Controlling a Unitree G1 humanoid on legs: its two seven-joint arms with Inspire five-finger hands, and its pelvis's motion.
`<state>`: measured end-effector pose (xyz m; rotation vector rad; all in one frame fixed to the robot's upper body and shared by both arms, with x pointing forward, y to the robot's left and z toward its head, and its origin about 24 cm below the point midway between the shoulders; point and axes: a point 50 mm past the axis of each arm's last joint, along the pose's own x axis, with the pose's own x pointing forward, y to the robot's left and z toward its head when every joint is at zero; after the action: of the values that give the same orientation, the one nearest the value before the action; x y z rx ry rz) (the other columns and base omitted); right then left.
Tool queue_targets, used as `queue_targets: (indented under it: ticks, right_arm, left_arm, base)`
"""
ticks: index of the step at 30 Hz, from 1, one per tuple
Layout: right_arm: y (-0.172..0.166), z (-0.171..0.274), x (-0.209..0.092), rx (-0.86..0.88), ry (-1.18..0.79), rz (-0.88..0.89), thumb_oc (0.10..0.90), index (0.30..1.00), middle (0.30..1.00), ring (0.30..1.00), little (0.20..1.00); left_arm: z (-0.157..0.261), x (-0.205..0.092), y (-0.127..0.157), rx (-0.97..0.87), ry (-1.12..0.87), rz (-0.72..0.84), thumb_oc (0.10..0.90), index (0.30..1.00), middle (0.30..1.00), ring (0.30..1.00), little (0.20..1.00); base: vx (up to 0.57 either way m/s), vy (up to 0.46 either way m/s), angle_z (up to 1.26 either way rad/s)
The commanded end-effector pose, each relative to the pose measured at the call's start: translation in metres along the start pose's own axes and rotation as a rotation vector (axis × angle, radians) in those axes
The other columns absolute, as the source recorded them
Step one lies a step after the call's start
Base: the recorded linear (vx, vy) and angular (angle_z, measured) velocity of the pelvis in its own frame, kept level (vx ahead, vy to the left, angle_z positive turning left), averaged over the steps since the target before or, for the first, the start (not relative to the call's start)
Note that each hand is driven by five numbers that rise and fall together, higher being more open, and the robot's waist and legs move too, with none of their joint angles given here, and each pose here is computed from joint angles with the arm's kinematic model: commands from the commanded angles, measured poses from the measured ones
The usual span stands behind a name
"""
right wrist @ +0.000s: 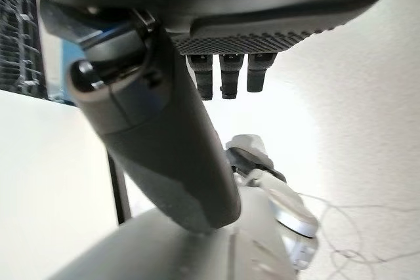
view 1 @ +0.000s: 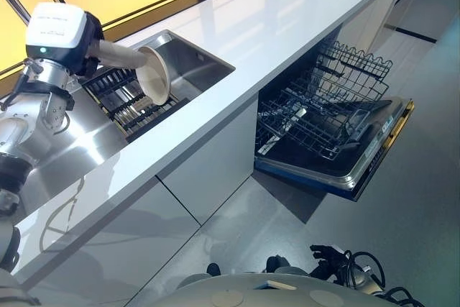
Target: Pick up plates and place into dishwasher.
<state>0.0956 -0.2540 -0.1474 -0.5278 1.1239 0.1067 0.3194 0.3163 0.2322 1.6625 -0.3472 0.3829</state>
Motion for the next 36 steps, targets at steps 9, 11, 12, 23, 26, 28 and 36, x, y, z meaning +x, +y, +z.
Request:
queue_targets:
  ticks: [9, 11, 12, 23, 26, 28, 36]
  right_arm:
    - [-0.019, 0.179, -0.071, 0.311, -0.997, 0.191, 0.8, 0.9, 0.9, 0.9, 0.9]
    - [-0.034, 0.204, -0.096, 0.306, -1.148, 0.109, 0.8, 0.9, 0.9, 0.9, 0.9]
    - [-0.044, 0.216, -0.11, 0.3, -1.234, 0.029, 0.8, 0.9, 0.9, 0.9, 0.9]
    - [-0.086, 0.28, -0.244, -0.085, -1.859, -0.347, 0.8, 0.9, 0.9, 0.9, 0.9]
    - [-0.083, 0.289, -0.269, -0.196, -1.964, -0.389, 0.8, 0.9, 0.9, 0.9, 0.9]
    - [-0.08, 0.292, -0.281, -0.269, -2.02, -0.401, 0.8, 0.9, 0.9, 0.9, 0.9]
    - [-0.066, 0.306, -0.298, -0.359, -2.061, -0.276, 0.8, 0.9, 0.9, 0.9, 0.9]
  left_arm:
    - [-0.004, -0.003, 0.091, -0.277, -0.038, 0.405, 0.1, 0.3, 0.3, 0.3, 0.2]
    - [0.006, -0.003, 0.084, -0.338, -0.075, 0.391, 0.1, 0.3, 0.3, 0.3, 0.2]
    - [0.011, -0.004, 0.081, -0.367, -0.095, 0.383, 0.1, 0.3, 0.3, 0.3, 0.2]
    - [0.074, -0.025, 0.072, -0.641, -0.358, 0.287, 0.1, 0.3, 0.3, 0.3, 0.2]
    - [0.088, -0.026, 0.071, -0.654, -0.425, 0.233, 0.1, 0.3, 0.3, 0.3, 0.2]
    - [0.097, -0.026, 0.069, -0.666, -0.464, 0.195, 0.1, 0.3, 0.3, 0.3, 0.2]
    - [0.124, -0.026, 0.079, -0.754, -0.599, 0.151, 0.1, 0.3, 0.3, 0.3, 0.2]
  base:
    - [-0.05, -0.017, -0.01]
    - [-0.03, -0.018, 0.06]
    - [-0.03, -0.009, 0.03]
    - [-0.03, 0.005, -0.04]
    - [0.0, 0.0, 0.0]
    - [-0.01, 0.0, 0.02]
    - [-0.01, 0.005, 0.05]
